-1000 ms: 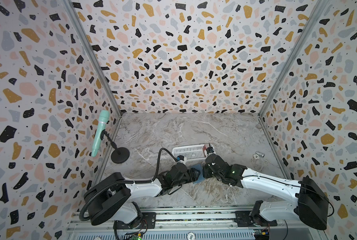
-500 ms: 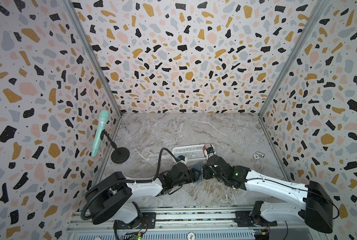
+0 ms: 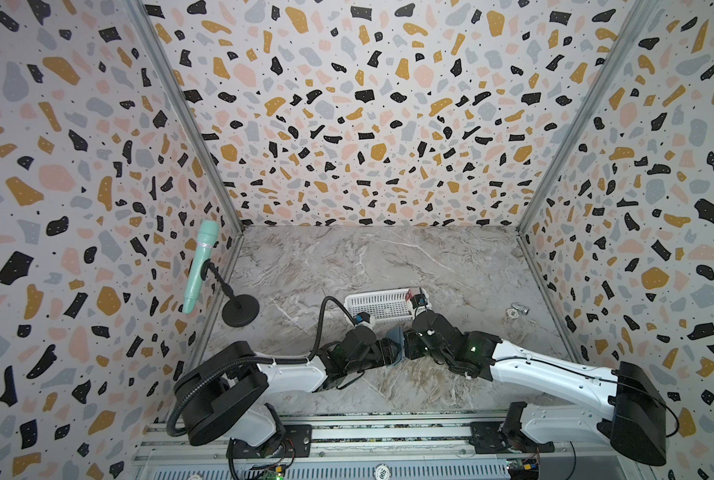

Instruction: Put the credit cards into the card holder

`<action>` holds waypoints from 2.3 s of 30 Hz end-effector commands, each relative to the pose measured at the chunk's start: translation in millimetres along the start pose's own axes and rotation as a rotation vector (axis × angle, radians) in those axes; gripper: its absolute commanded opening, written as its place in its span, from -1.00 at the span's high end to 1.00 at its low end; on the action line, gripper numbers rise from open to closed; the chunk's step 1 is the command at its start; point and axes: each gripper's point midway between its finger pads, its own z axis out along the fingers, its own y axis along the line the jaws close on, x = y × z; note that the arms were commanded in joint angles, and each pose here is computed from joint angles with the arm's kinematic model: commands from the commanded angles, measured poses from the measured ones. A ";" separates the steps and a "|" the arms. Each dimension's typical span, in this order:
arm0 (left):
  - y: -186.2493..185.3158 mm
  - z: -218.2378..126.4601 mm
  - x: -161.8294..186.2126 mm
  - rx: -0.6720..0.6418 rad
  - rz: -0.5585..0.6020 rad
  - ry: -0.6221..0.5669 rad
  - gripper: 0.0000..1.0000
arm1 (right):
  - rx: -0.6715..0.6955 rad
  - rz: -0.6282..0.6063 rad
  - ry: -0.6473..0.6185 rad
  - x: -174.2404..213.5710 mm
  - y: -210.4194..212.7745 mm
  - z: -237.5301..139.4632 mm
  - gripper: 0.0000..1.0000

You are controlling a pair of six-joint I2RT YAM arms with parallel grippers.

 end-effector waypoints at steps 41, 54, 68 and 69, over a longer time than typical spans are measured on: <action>14.8 -22.6 -34.6 -0.182 0.074 -0.114 0.37 | 0.078 -0.059 0.044 17.8 -16.9 7.2 0.94; 13.1 -22.1 -17.5 -0.018 -0.108 -0.121 0.85 | -0.076 0.021 0.062 17.1 -4.4 15.6 0.32; 12.2 -28.4 -5.0 0.008 -0.182 -0.140 0.80 | -0.005 0.042 0.184 53.5 -19.3 63.8 0.65; 12.7 -28.2 -3.7 0.007 -0.180 -0.138 0.79 | 0.007 0.040 0.191 56.2 -21.9 65.8 0.65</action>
